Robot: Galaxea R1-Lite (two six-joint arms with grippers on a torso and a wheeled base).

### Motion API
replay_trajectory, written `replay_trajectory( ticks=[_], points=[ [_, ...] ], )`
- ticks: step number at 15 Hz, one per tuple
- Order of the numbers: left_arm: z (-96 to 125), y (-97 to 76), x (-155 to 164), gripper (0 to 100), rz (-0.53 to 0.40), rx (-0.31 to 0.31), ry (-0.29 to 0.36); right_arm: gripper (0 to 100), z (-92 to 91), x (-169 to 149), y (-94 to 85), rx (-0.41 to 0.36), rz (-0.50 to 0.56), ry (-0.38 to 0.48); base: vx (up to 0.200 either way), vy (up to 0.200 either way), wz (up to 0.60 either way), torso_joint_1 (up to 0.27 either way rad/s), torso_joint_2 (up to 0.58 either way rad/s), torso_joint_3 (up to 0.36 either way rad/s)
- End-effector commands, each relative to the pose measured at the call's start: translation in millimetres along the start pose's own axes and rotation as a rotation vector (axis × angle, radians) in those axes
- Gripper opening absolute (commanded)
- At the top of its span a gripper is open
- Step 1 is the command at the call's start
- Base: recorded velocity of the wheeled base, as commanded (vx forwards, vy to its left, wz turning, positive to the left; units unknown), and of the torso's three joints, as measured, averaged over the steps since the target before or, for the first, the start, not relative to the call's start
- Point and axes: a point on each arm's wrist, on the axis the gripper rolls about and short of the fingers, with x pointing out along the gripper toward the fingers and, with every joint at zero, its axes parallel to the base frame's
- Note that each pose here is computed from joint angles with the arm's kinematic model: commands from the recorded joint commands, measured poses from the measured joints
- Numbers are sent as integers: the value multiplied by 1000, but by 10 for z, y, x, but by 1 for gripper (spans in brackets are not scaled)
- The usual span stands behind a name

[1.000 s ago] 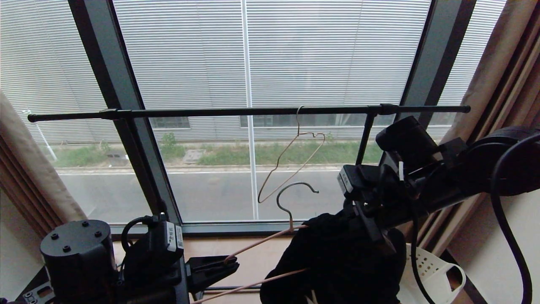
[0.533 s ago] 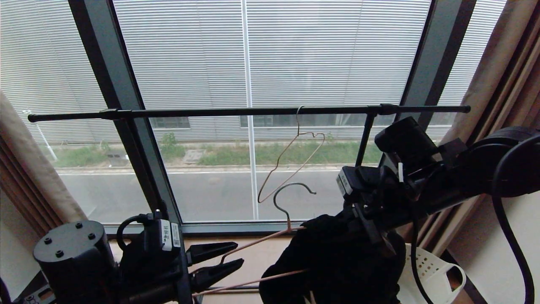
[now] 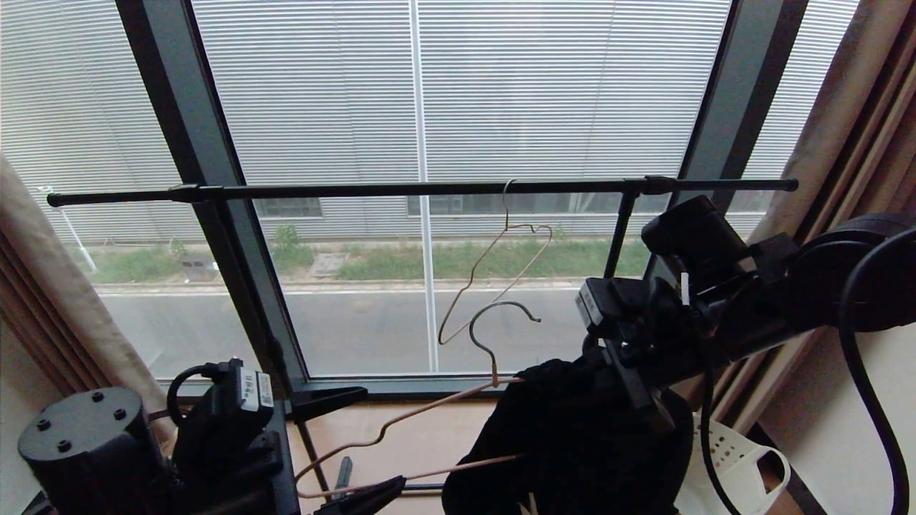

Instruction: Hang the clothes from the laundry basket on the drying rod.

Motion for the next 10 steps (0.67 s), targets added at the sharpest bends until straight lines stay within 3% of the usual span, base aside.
replay_trajectory(
  ticks=[1, 3, 7, 10],
  points=[
    [168, 20, -217, 100, 78, -13, -79, 0, -6, -102, -12, 6, -29, -9, 0, 0, 0, 0, 0, 0],
    [283, 27, -385, 100, 132, -106, -133, 0, 6, -194, -12, 48, -61, -16, 0, 0, 0, 0, 0, 0],
    [155, 21, -446, 100, 152, -379, -33, 0, 46, -389, -19, 158, -122, -46, 0, 0, 0, 0, 0, 0],
    [-10, 63, -331, 100, 141, -595, 46, 0, 77, -510, 9, 158, -154, -66, 0, 0, 0, 0, 0, 0]
  ],
)
